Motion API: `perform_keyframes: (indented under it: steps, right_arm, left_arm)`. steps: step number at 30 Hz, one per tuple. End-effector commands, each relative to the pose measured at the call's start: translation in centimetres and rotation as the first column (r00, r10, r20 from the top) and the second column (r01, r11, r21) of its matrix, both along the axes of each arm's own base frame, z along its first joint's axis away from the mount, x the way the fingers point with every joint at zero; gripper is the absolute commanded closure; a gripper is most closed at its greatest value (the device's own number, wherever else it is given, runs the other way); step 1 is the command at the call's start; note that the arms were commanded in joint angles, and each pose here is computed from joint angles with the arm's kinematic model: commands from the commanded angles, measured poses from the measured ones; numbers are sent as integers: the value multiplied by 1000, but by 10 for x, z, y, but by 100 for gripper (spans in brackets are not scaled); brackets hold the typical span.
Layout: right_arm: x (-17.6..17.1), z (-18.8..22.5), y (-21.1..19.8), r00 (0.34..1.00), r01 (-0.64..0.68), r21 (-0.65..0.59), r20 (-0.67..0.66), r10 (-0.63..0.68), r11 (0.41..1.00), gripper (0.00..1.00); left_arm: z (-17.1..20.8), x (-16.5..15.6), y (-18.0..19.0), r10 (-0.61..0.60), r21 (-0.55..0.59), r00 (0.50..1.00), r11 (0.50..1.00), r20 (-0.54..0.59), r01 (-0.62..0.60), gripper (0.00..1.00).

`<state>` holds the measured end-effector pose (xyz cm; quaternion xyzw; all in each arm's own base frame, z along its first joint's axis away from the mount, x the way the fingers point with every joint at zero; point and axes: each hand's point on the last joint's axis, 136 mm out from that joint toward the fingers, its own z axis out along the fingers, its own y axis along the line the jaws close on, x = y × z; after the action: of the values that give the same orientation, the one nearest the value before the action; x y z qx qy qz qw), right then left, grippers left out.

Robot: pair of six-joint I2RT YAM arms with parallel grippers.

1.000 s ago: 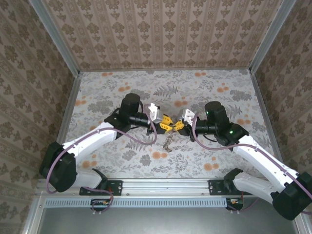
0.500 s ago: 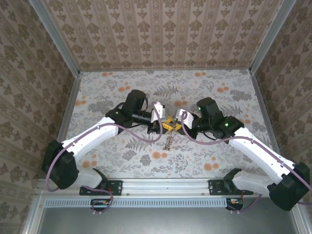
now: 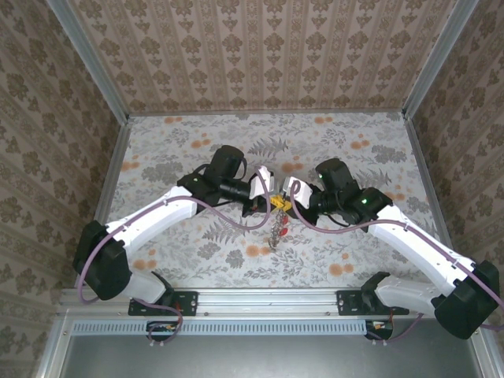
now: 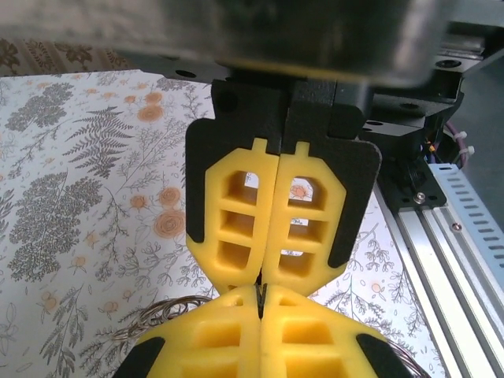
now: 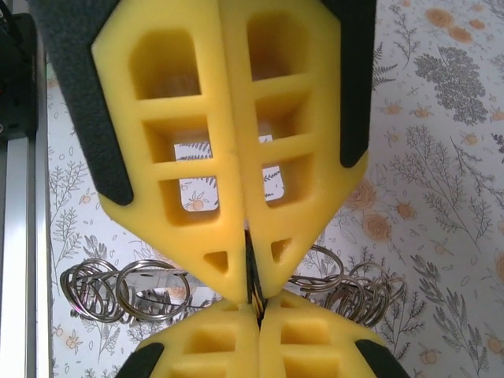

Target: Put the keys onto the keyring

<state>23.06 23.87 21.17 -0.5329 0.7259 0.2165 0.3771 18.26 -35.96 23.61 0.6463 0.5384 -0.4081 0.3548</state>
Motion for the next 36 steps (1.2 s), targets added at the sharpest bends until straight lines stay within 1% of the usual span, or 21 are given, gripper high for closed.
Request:
perform_keyframes:
  steps: [1, 5, 6, 7, 9, 10, 13, 15, 18, 19, 20, 21, 22, 25, 28, 33, 36]
  right_arm:
    - [2, 26, 8, 998, -16, 79, 68, 11, 997, 100]
    - [0, 32, 7, 997, -20, 120, 76, 11, 993, 100]
    - [0, 32, 6, 997, -16, 124, 74, 6, 992, 100]
    - [0, 33, 5, 997, -14, 126, 76, 4, 992, 100]
    - [-1, 33, 5, 997, -16, 127, 75, 6, 992, 100]
    - [-1, 33, 5, 997, -16, 126, 73, 7, 992, 100]
    - [-2, 35, 6, 997, -24, 134, 74, 14, 991, 100]
    - [-2, 34, 7, 997, -28, 135, 70, 19, 990, 100]
    - [-2, 33, 7, 997, -29, 130, 70, 20, 991, 100]
    - [-3, 33, 6, 997, -29, 129, 72, 20, 991, 95]
    - [-4, 33, 6, 997, -32, 135, 77, 22, 990, 88]
    - [-7, 34, 6, 996, -43, 148, 85, 30, 988, 83]
    - [-8, 35, 5, 995, -47, 167, 92, 32, 985, 81]
    - [-12, 43, 2, 994, -53, 251, 108, 26, 967, 81]
    - [-15, 49, 1, 993, -69, 300, 112, 36, 952, 80]
    - [-15, 55, 3, 992, -77, 319, 121, 40, 945, 83]
    - [-12, 56, 4, 992, -69, 319, 120, 32, 945, 82]
  left_arm:
    - [-1, 0, -3, -13, 24, 1000, 1000, 7, 13, 100]
    - [2, -6, -1, -42, 10, 998, 999, 40, 41, 100]
    - [3, -6, 0, -37, 7, 998, 999, 43, 37, 88]
    - [2, -5, 0, -29, 10, 999, 1000, 37, 29, 79]
    - [2, -5, 0, -31, 16, 999, 999, 34, 31, 76]
    - [1, -4, 0, -26, 20, 999, 999, 33, 26, 80]
    - [-4, -1, 0, -15, 41, 999, 999, 29, 14, 100]
    - [-2, 0, 0, -11, 39, 999, 999, 35, 10, 100]
    - [4, 2, 0, 4, 6, 999, 1000, 50, -4, 100]
    - [8, 3, 1, 12, -12, 999, 1000, 50, -11, 100]
    - [12, 3, 2, 9, -39, 999, 999, 46, -8, 100]
    - [17, 3, 4, 9, -71, 999, 997, 36, -6, 100]
    - [23, 3, 5, 7, -105, 1000, 994, 26, -4, 100]
    - [37, 2, 11, -15, -194, 1000, 981, 15, 18, 100]
    - [46, -2, 14, -50, -249, 999, 967, 12, 52, 100]
    - [51, -8, 15, -83, -285, 996, 954, 27, 88, 100]
    - [54, -11, 15, -99, -299, 995, 949, 33, 105, 100]
